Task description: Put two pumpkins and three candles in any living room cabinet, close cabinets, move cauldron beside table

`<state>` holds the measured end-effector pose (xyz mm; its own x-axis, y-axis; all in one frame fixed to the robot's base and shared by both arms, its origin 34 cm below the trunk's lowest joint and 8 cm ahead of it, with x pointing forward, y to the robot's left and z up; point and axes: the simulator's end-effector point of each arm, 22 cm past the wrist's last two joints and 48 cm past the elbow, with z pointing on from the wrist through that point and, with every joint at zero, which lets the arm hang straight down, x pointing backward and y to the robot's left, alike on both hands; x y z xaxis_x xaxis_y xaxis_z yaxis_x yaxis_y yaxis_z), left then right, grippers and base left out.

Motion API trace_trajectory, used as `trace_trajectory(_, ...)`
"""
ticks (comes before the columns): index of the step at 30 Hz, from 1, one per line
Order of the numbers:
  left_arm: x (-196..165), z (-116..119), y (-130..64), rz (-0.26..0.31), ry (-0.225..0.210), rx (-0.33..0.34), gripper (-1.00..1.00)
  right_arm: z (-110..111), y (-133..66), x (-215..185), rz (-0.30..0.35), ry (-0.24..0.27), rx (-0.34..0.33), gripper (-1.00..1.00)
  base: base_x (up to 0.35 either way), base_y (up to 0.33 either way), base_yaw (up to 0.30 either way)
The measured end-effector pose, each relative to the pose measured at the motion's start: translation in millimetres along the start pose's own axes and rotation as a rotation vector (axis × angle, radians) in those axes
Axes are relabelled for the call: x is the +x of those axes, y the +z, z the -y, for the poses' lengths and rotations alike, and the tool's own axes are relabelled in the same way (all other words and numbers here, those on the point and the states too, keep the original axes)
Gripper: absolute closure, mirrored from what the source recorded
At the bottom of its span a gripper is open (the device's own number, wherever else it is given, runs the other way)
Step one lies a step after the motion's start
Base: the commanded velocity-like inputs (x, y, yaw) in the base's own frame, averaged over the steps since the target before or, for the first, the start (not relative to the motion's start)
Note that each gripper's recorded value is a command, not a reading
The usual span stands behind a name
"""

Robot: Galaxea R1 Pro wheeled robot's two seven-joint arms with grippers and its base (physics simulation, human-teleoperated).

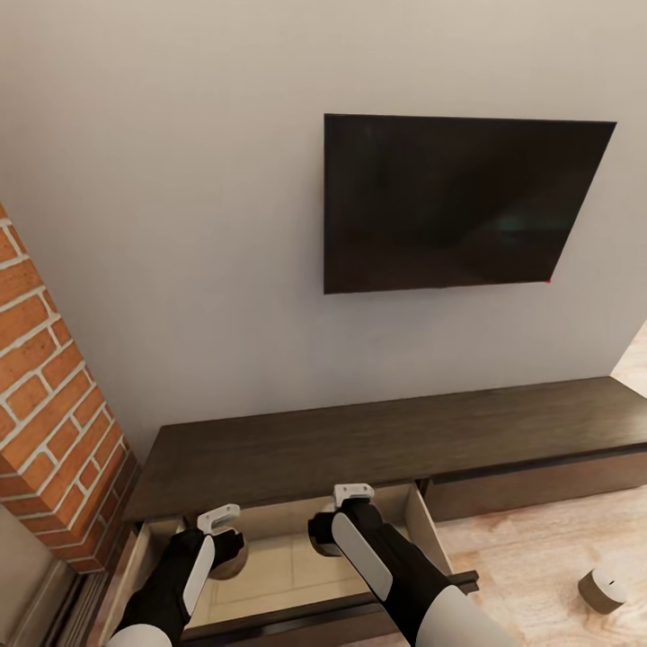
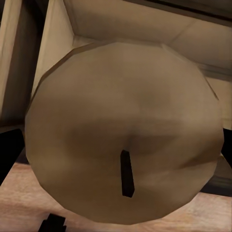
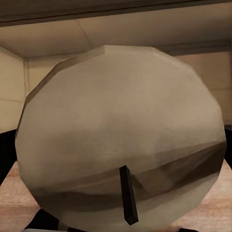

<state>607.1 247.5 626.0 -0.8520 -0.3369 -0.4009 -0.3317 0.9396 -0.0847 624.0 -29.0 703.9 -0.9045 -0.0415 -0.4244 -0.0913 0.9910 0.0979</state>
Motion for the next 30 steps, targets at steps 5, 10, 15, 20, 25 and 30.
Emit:
trace_trajectory(5, 4.2, 3.2, 7.0, -0.001, 0.001, 0.008, 1.0, 0.9, 7.4, 3.7, 0.0, 0.0, 0.001, 1.0, 0.0, 0.0, 0.0)
trace_trajectory(10, 7.8, 3.6, 14.3, -0.001, 0.002, 0.011, 1.0, -1.4, 15.2, 10.7, -0.002, -0.021, 0.002, 1.0, 0.0, 0.0, 0.0)
trace_trajectory(15, 11.5, 4.1, 21.7, -0.002, 0.004, 0.013, 1.0, -2.4, 22.6, 15.8, -0.002, -0.035, 0.003, 1.0, 0.0, 0.0, 0.0)
trace_trajectory(20, 14.4, 8.3, 28.5, 0.002, 0.027, 0.017, 1.0, -1.8, 30.0, 19.9, -0.001, -0.037, 0.003, 1.0, 0.0, 0.0, 0.0)
trace_trajectory(25, 18.2, 8.6, 36.0, 0.002, 0.034, 0.019, 1.0, -2.3, 37.5, 24.7, -0.001, -0.044, 0.002, 1.0, 0.0, 0.0, 0.0)
trace_trajectory(30, 22.5, 8.2, 43.7, 0.0, 0.034, 0.021, 1.0, -2.4, 44.9, 29.2, 0.0, -0.051, 0.002, 1.0, 0.0, 0.0, 0.0)
